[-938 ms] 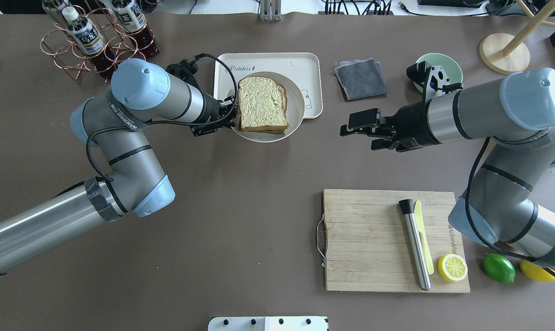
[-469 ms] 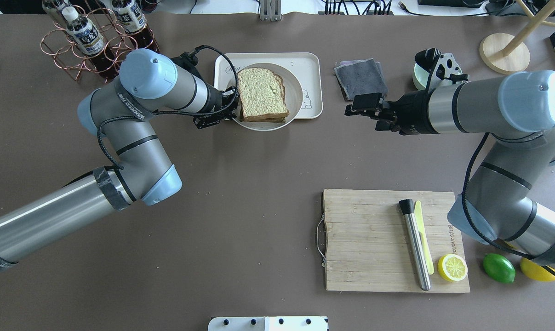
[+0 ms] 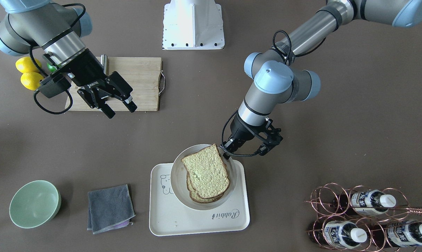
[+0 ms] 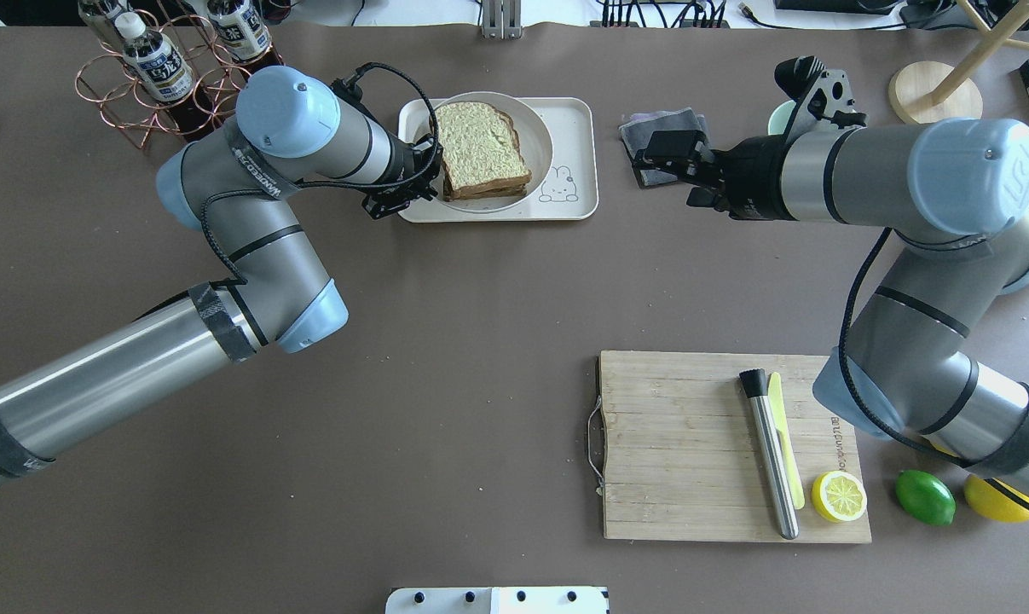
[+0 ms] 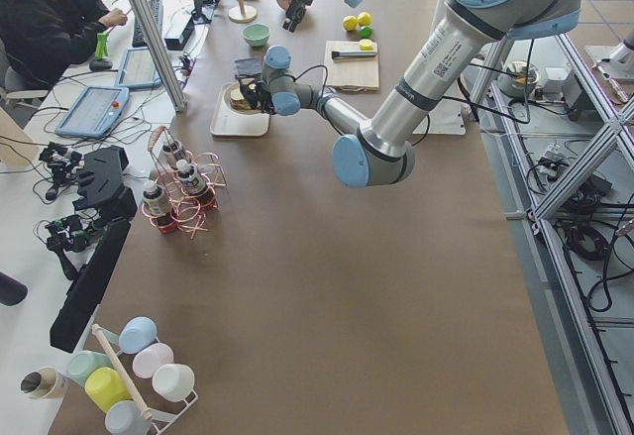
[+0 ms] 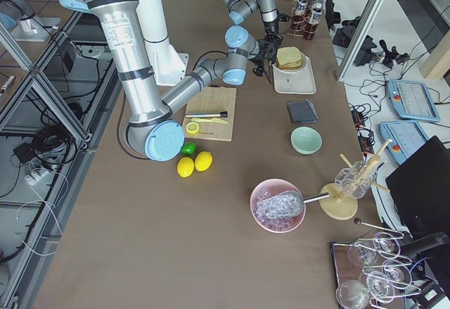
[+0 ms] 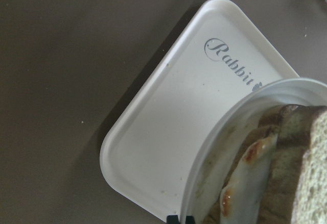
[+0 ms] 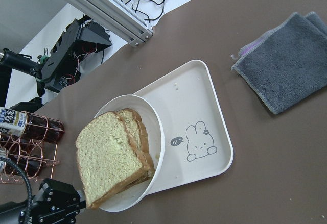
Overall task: Make sandwich and place on tray
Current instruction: 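Carry the plate with the sandwich onto the rabbit-print tray with the left gripper, then release the plate on the tray with the left gripper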
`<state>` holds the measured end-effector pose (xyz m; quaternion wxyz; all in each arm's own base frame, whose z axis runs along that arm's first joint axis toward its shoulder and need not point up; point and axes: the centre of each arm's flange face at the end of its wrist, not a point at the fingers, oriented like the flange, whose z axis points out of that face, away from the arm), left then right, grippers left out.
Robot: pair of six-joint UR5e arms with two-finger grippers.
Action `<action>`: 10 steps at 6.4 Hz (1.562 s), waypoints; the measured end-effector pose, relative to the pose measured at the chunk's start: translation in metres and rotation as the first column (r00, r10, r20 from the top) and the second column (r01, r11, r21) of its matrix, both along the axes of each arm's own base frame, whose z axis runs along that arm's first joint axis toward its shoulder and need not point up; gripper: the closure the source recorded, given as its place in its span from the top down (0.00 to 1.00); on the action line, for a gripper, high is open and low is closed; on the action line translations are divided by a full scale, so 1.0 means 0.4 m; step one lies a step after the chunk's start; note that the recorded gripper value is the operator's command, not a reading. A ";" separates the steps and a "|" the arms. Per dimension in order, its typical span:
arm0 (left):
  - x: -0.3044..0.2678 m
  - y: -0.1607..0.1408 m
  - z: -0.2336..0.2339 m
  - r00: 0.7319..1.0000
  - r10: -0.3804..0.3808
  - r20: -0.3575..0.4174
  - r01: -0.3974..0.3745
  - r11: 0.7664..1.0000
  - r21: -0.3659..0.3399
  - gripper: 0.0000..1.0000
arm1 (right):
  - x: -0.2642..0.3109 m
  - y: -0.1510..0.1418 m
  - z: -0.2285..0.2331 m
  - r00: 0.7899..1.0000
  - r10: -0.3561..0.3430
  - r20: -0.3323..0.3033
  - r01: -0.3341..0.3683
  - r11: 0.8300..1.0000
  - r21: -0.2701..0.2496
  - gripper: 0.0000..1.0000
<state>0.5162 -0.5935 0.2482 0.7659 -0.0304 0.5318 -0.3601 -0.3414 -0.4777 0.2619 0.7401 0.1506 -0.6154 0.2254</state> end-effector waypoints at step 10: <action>0.127 -0.009 0.032 0.995 -0.104 -0.003 0.104 0.994 -0.020 0.75 | -0.058 -0.080 -0.036 0.997 0.068 0.024 -0.067 0.997 -0.043 0.99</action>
